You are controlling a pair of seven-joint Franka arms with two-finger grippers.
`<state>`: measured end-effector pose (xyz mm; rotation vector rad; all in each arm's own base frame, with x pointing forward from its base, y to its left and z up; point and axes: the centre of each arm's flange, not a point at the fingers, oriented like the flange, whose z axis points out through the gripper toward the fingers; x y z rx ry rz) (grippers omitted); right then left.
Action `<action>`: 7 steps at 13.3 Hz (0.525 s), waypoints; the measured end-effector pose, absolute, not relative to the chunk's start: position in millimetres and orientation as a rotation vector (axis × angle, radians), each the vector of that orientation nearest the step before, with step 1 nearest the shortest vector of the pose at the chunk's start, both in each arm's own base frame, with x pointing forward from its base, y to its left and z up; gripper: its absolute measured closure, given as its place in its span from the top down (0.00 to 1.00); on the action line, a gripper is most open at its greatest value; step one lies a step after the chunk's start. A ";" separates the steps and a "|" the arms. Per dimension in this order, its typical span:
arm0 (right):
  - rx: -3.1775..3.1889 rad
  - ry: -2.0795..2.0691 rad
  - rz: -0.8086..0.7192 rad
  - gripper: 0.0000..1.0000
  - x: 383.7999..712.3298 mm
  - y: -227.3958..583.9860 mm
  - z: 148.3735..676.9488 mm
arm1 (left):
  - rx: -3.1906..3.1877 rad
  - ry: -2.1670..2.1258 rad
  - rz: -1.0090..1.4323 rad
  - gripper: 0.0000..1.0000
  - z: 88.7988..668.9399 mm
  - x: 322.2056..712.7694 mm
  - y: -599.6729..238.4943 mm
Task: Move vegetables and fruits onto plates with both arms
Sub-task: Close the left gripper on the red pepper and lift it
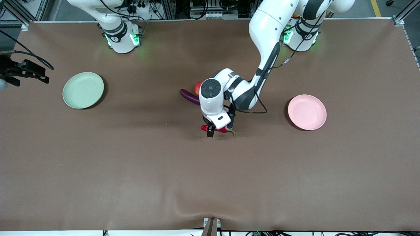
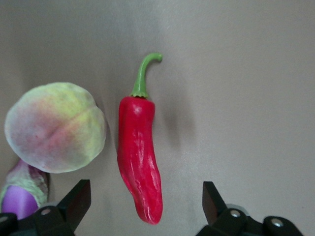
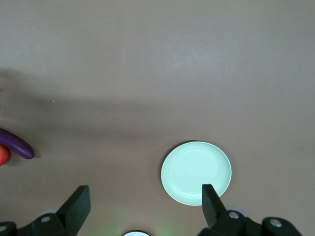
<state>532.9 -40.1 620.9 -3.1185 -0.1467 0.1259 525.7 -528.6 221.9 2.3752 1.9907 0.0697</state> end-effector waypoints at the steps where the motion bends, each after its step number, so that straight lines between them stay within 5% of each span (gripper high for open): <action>1: -3.118 -0.147 0.126 1.00 532.9 -40.1 620.7 | 2.369 1.999 0.071 1.00 216.2 525.2 -529.0; 7: -3.117 -0.146 0.135 1.00 532.8 -40.2 619.7 | 2.334 2.036 0.080 1.00 179.2 525.3 -526.9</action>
